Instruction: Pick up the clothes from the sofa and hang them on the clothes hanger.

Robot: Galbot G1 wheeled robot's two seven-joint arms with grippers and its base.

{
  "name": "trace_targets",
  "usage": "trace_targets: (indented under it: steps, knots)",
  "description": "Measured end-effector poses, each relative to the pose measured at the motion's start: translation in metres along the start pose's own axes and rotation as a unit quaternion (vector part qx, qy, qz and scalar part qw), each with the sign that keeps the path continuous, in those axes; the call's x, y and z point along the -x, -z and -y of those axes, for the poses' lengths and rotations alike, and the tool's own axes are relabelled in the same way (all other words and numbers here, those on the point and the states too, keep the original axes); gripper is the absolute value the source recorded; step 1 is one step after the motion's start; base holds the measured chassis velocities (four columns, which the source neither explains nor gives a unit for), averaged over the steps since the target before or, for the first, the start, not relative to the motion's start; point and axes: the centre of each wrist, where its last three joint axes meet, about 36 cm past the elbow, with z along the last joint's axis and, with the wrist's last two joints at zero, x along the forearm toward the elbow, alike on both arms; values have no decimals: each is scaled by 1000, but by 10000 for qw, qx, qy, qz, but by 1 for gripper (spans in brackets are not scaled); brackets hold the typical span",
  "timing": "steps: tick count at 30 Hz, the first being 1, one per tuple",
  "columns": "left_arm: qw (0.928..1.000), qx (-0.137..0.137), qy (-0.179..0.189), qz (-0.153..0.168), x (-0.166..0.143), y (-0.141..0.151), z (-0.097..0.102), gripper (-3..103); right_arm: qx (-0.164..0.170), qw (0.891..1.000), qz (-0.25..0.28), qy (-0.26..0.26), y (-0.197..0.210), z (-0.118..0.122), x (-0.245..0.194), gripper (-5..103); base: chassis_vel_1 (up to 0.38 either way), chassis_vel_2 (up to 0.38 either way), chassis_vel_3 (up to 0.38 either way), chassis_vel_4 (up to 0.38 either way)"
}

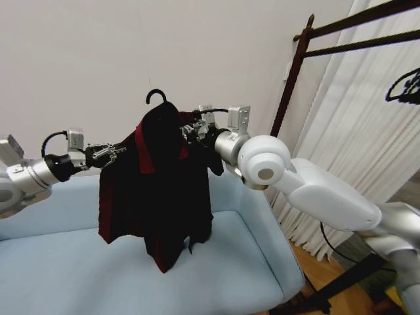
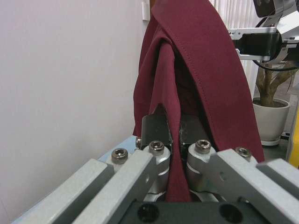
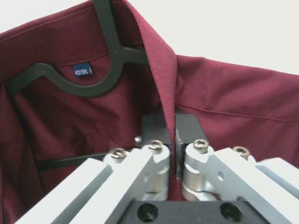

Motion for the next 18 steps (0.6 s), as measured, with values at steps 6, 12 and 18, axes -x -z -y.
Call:
trace_targets:
  steps: [6, 12, 18]
  knots:
    - [10000, -6, -21, -17, 1, -1, 0, 2, -100, 9998, 186, 2, 12, 5, 0, 1, 0, 0, 0, 0]
    - [10000, -11, -50, -19, 1, -2, 2, 2, -235, 9990, 375, 84, 32, 0, 0, 1, 0, 0, 0, 0]
    - [10000, -2, -67, -6, 2, -2, 3, 2, -356, 9987, 239, 273, 25, -11, -10, 1, 0, 0, 0, 0]
